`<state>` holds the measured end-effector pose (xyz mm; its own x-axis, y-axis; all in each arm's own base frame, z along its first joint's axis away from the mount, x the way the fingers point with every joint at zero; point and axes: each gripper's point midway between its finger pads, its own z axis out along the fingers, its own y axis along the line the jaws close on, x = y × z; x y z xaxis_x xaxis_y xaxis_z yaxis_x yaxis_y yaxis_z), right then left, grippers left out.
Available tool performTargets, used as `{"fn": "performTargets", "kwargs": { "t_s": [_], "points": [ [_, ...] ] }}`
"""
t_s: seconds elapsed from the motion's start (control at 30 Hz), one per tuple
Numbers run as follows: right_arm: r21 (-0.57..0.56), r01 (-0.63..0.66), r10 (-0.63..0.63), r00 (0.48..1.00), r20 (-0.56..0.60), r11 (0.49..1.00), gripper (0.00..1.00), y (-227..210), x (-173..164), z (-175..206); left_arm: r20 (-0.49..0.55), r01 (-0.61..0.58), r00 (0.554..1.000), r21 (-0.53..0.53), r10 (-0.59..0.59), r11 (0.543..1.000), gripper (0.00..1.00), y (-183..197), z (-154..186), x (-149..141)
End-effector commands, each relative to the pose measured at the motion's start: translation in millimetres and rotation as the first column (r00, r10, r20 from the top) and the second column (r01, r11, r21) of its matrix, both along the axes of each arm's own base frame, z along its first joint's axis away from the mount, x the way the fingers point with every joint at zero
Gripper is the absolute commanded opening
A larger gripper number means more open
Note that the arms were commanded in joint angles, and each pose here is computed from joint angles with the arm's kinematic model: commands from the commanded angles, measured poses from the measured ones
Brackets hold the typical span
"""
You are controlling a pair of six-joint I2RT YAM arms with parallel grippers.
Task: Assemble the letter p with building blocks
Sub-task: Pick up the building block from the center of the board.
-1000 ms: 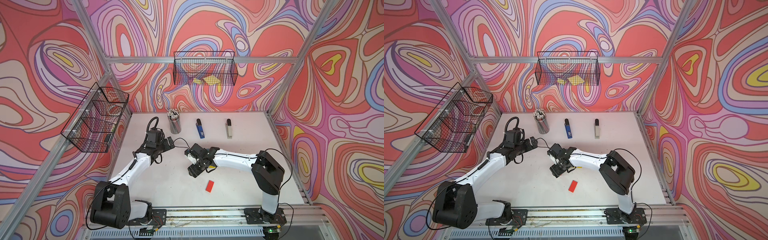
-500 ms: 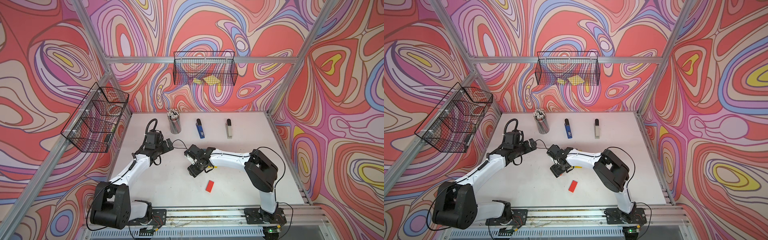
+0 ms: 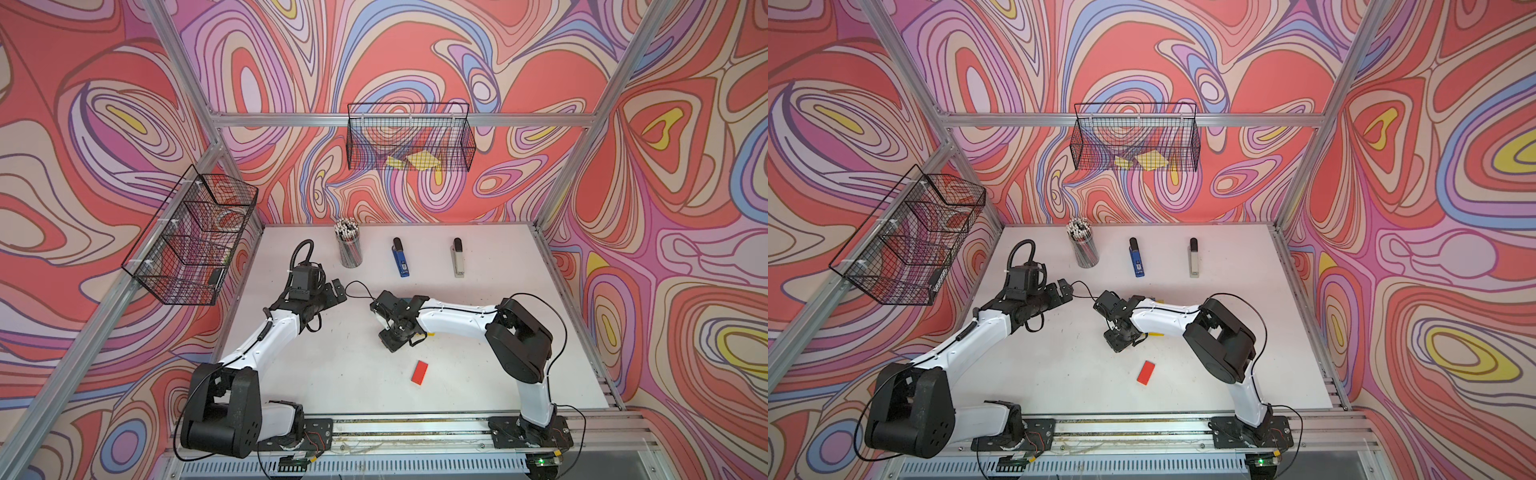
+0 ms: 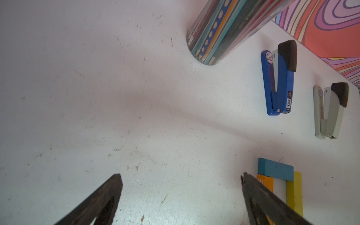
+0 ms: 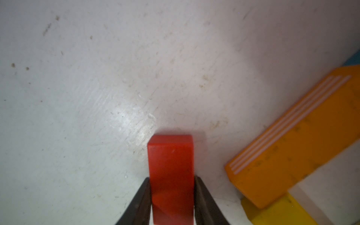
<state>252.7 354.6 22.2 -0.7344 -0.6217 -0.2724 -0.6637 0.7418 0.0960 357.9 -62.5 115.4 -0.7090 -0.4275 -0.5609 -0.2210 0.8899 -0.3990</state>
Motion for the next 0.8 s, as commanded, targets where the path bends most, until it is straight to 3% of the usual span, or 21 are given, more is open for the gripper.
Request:
{"fn": "performTargets", "kwargs": {
  "t_s": [0.0,0.2,0.4,0.57,0.77],
  "points": [
    [-0.027,0.007,-0.007,1.0,0.004,1.0,0.3,0,-3,-3,0.014,0.002,1.0,-0.009,-0.002,1.0,0.99,0,2,0],
    [-0.009,0.054,-0.054,0.999,0.011,0.999,0.17,5,-4,11,0.034,0.014,0.999,-0.028,-0.013,1.0,0.99,-3,3,-2],
    [0.009,0.182,-0.182,0.983,0.0,0.983,0.15,-1,-7,27,0.051,0.052,0.997,-0.055,-0.049,0.997,0.99,-10,5,-2],
    [-0.029,0.356,-0.357,0.932,-0.056,0.934,0.06,-13,-19,28,0.077,0.094,0.993,-0.105,-0.086,0.99,0.99,-21,10,0],
    [-0.048,0.482,-0.484,0.868,-0.107,0.875,0.06,-12,-31,36,0.084,0.137,0.988,-0.132,-0.127,0.982,0.99,-30,19,0]
  ]
}}
